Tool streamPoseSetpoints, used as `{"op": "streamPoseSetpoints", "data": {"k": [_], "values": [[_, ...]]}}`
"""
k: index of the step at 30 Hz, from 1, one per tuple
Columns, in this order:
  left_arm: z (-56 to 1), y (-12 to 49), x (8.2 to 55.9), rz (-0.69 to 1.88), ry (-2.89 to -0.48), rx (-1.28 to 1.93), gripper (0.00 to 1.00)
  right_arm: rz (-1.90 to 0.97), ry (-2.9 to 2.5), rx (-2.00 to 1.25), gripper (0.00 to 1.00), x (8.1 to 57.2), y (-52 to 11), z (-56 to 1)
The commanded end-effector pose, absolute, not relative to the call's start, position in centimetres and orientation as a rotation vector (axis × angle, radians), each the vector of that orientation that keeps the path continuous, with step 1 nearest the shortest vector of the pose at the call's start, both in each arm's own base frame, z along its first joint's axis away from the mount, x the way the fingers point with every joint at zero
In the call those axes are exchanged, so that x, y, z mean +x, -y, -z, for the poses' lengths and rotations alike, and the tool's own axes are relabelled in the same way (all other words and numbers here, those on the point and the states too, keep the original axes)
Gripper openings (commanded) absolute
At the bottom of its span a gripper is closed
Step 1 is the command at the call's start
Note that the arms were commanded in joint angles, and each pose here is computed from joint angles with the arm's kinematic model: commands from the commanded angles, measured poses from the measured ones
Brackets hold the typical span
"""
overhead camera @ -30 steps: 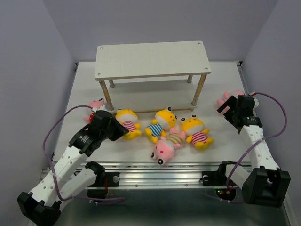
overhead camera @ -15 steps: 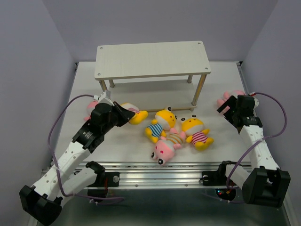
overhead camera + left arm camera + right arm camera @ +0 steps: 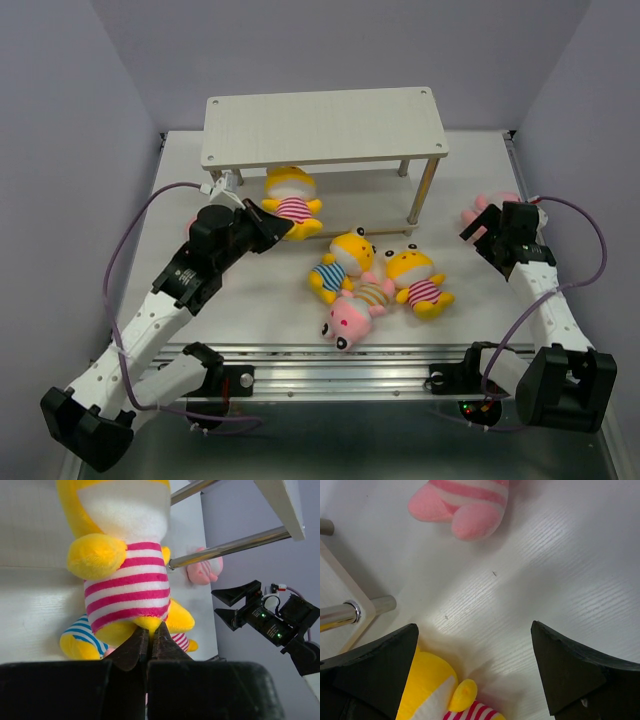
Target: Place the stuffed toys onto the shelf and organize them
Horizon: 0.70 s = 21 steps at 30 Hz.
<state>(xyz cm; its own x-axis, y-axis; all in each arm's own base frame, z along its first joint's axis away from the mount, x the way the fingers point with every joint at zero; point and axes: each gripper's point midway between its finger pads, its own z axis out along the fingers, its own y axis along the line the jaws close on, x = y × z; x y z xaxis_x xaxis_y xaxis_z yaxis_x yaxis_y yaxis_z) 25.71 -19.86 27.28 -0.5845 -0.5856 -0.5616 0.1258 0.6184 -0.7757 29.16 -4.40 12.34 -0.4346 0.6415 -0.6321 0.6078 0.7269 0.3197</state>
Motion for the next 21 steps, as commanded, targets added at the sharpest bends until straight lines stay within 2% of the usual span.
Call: {"op": "streamPoseSetpoints", "data": {"k": [1,12,21], "values": [[-29.2,19.9,26.7,1.017,-1.882,-0.318,0.0,-0.067,-2.112,0.906,1.0,30.4,4.6,-13.4],[-27.1,21.2,30.4,0.94,-1.77,-0.176,0.0,-0.06,-2.108,0.902,1.0,30.3,4.7,-13.5],[-23.8,21.6,33.2,0.855,-1.806,-0.167,0.0,-0.055,-2.106,0.901,1.0,30.3,4.8,-13.5]]}}
